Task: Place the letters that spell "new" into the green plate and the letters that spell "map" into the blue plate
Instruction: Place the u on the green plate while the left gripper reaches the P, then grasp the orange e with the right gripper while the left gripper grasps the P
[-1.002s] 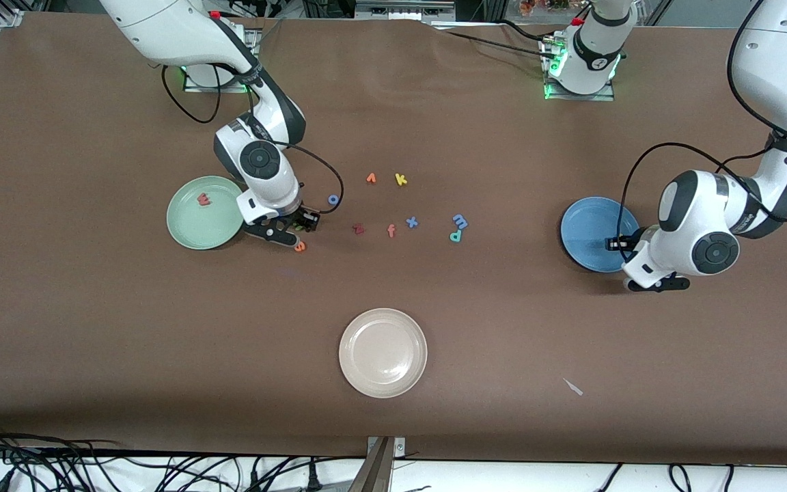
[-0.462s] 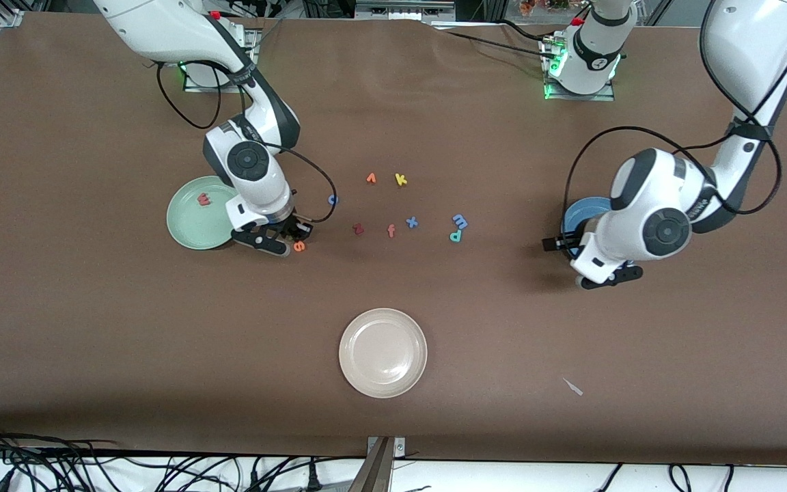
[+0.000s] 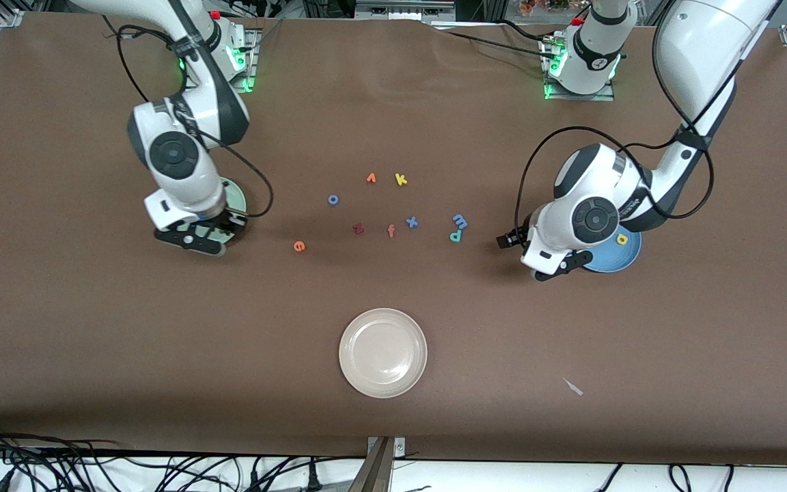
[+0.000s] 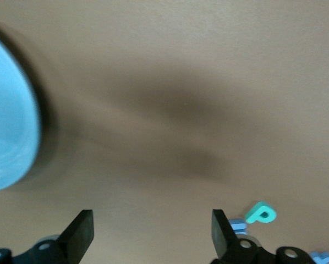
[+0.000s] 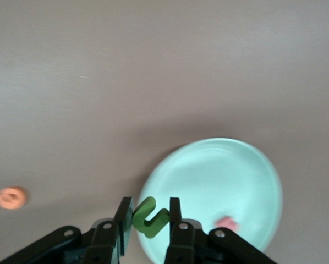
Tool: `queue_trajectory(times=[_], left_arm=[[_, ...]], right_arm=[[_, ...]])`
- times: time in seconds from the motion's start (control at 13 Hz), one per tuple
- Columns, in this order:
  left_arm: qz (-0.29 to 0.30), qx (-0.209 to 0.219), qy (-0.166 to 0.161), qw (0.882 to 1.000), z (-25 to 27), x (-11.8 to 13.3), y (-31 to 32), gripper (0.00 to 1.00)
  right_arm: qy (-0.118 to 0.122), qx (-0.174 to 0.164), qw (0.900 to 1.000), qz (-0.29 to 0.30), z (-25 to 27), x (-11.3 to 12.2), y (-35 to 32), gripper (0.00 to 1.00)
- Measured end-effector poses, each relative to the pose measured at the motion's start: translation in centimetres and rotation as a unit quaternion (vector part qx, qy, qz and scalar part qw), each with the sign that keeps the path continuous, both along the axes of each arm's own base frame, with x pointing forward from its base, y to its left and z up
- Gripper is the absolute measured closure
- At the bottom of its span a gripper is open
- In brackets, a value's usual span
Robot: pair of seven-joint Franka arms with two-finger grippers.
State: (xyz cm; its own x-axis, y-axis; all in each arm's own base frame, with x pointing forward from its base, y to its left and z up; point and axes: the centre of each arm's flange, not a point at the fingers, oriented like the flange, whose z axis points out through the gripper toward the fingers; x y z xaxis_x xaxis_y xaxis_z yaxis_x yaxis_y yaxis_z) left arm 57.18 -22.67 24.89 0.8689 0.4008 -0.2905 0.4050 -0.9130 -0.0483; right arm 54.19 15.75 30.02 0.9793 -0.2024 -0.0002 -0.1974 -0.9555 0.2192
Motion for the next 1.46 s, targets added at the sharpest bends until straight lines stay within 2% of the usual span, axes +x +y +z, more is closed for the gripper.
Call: queue_trajectory(times=[0.15, 0.31, 0.46, 0.54, 0.77, 0.85, 1.08, 1.23, 1.31, 1.46], left_arm=[[0.017, -0.008, -0.014, 1.0, -0.8, -0.1, -1.7, 0.06], [0.03, -0.016, -0.025, 0.999, -1.5, -0.4, -3.6, 0.06], [0.038, -0.018, -0.022, 0.999, -2.4, -1.0, -4.8, 0.06], [0.045, -0.018, -0.021, 0.999, -2.8, -1.1, -5.1, 0.06], [0.058, -0.017, -0.014, 0.998, -4.4, -1.4, -5.5, 0.07], [0.066, -0.022, -0.019, 0.997, -5.0, -1.3, -5.5, 0.07], [0.084, -0.041, -0.04, 0.995, -6.4, -0.7, -5.9, 0.08], [0.09, -0.026, -0.05, 0.994, -7.4, -0.7, -6.2, 0.08], [0.098, -0.014, -0.056, 0.994, -7.9, -0.6, -6.6, 0.08], [0.106, -0.005, -0.063, 0.992, -8.1, -0.5, -7.9, 0.08]], right_arm=[[0.02, -0.005, 1.0, -0.006, -1.8, -1.5, -1.4, 0.7], [0.029, 0.012, 0.999, -0.025, -4.3, -3.3, -2.4, 0.7], [0.044, 0.022, 0.998, -0.038, -6.6, -5.4, -3.0, 0.7], [0.044, 0.025, 0.998, -0.038, -7.5, -6.3, -3.1, 0.7], [0.023, 0.039, 0.998, -0.039, -9.3, -8.0, -3.3, 0.69], [0.021, 0.041, 0.998, -0.039, -9.6, -8.3, -3.3, 0.64], [0.01, 0.046, 0.998, -0.038, -9.1, -8.0, -3.2, 0.28], [-0.004, 0.051, 0.998, -0.037, -8.0, -7.4, -3.0, 0.07], [-0.013, 0.054, 0.998, -0.036, -7.3, -6.9, -2.8, 0.01], [-0.035, 0.061, 0.996, -0.048, -5.7, -5.6, -1.9, 0.01]])
